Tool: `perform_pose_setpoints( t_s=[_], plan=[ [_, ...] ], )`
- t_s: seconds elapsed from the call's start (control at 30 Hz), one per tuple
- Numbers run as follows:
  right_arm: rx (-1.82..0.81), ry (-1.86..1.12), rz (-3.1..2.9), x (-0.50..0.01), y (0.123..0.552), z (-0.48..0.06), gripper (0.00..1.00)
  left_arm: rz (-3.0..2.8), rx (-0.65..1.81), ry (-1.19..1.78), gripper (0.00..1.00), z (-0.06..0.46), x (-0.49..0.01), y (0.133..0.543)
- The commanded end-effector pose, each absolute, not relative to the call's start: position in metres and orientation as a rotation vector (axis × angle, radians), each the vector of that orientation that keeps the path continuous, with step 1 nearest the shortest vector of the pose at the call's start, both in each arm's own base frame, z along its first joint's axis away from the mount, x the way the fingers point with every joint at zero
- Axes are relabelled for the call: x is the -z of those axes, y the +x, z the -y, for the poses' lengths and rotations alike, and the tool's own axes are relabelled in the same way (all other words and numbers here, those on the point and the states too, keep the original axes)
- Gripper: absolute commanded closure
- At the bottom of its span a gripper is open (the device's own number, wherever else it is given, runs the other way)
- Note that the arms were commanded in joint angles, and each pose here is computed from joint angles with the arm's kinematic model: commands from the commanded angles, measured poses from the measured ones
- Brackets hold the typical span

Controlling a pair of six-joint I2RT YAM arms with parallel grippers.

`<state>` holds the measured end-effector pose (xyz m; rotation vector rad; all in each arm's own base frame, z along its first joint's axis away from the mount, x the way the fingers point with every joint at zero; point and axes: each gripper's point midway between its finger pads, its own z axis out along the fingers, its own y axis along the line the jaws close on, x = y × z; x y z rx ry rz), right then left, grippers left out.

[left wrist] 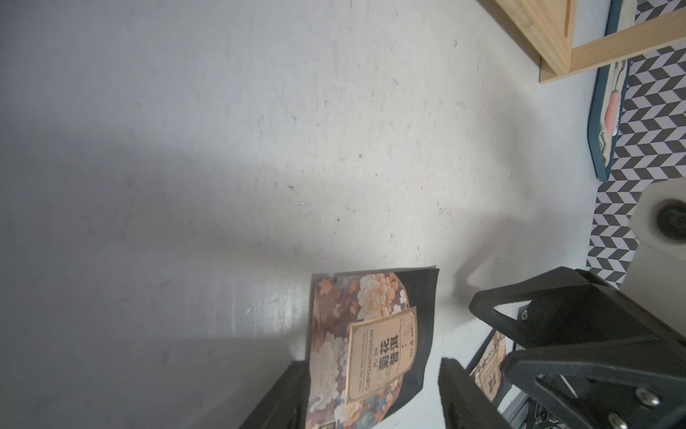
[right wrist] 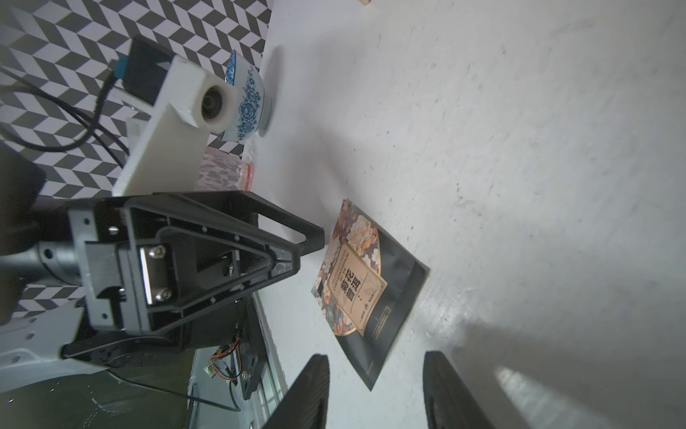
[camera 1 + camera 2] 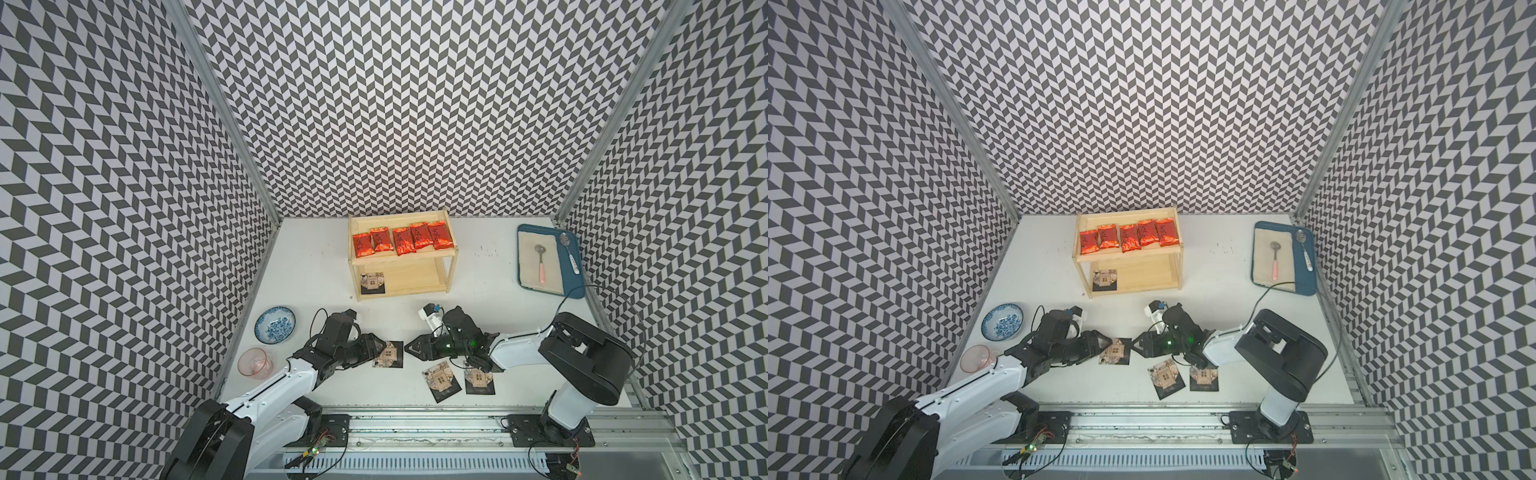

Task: Place the tea bags on the shelf by color
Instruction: Pick up the tea bag from the center of the board.

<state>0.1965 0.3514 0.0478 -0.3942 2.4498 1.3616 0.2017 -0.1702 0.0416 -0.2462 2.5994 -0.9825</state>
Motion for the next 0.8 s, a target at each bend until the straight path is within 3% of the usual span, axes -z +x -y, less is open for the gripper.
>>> perform_pose_setpoints(
  t_s=[0.0, 0.4, 0.77],
  plan=[
    [-1.449, -0.376, -2.419, -0.054, 0.198, -0.36, 0.55, -2.576, 1.009, -0.231, 0.4, 0.174, -0.042, 0.202],
    [-1.473, -0.345, -2.45, -0.046, 0.198, -0.361, 0.57, -2.44, 1.132, -0.12, 0.41, 0.188, -0.075, 0.202],
    [-1.474, -0.312, -2.475, -0.041, 0.199, -0.36, 0.57, -2.567, 1.076, -0.171, 0.41, 0.184, -0.04, 0.193]
  ],
)
